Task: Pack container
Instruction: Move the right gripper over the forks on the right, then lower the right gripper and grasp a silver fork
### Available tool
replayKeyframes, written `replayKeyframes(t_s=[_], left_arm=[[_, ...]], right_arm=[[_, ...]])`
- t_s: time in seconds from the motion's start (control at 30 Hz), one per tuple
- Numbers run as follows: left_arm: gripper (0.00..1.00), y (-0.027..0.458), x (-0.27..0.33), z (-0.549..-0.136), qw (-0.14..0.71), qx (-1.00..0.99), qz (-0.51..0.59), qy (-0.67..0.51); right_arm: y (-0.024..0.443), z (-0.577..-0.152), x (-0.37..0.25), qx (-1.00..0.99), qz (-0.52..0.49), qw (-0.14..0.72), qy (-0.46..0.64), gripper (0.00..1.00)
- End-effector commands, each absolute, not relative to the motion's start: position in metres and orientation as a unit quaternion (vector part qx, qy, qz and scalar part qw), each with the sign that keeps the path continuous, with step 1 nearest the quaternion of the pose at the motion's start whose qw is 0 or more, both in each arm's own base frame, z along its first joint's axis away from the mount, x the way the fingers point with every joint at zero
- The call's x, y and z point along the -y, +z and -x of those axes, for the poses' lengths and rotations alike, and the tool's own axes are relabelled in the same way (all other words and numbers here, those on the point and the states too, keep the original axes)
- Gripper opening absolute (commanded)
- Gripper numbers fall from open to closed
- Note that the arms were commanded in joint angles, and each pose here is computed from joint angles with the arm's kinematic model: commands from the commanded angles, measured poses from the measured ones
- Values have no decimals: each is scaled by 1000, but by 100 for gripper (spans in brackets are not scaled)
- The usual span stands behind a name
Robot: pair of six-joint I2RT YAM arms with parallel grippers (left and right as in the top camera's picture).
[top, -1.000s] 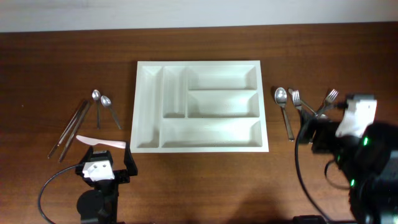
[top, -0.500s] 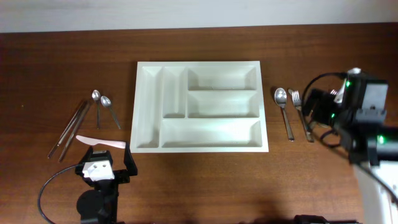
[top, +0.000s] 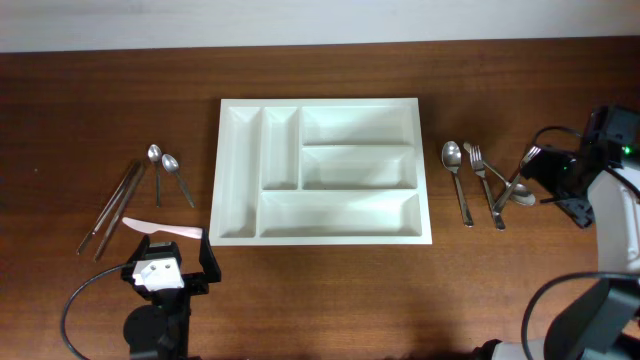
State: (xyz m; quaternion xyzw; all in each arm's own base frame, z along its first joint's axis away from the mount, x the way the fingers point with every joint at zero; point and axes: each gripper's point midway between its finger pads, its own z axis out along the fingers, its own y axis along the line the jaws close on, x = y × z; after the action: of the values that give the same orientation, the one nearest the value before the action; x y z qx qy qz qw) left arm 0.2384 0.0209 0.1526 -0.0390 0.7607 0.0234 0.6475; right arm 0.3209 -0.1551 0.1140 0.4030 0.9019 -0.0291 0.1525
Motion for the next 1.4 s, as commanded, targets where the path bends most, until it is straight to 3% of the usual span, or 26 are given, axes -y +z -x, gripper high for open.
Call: replayKeyframes(t_s=[0.0, 0.23, 0.4, 1.03, 1.37], left_arm=[[99, 151, -23, -238, 647, -761, 37, 32], [99, 151, -23, -238, 647, -761, 37, 32], [99, 151, -23, -238, 647, -761, 37, 32], [99, 151, -23, -238, 647, -761, 37, 32], [99, 151, -23, -238, 647, -761, 37, 32]], right_arm=[[110, -336, 145, -924, -347, 158, -11, 96], [108, -377, 122, -948, -246, 203, -4, 94], [101, -398, 116, -948, -226, 225, -3, 94], [46, -408, 142, -927, -316, 199, -21, 83], [15, -408, 145, -928, -329, 175, -27, 82]])
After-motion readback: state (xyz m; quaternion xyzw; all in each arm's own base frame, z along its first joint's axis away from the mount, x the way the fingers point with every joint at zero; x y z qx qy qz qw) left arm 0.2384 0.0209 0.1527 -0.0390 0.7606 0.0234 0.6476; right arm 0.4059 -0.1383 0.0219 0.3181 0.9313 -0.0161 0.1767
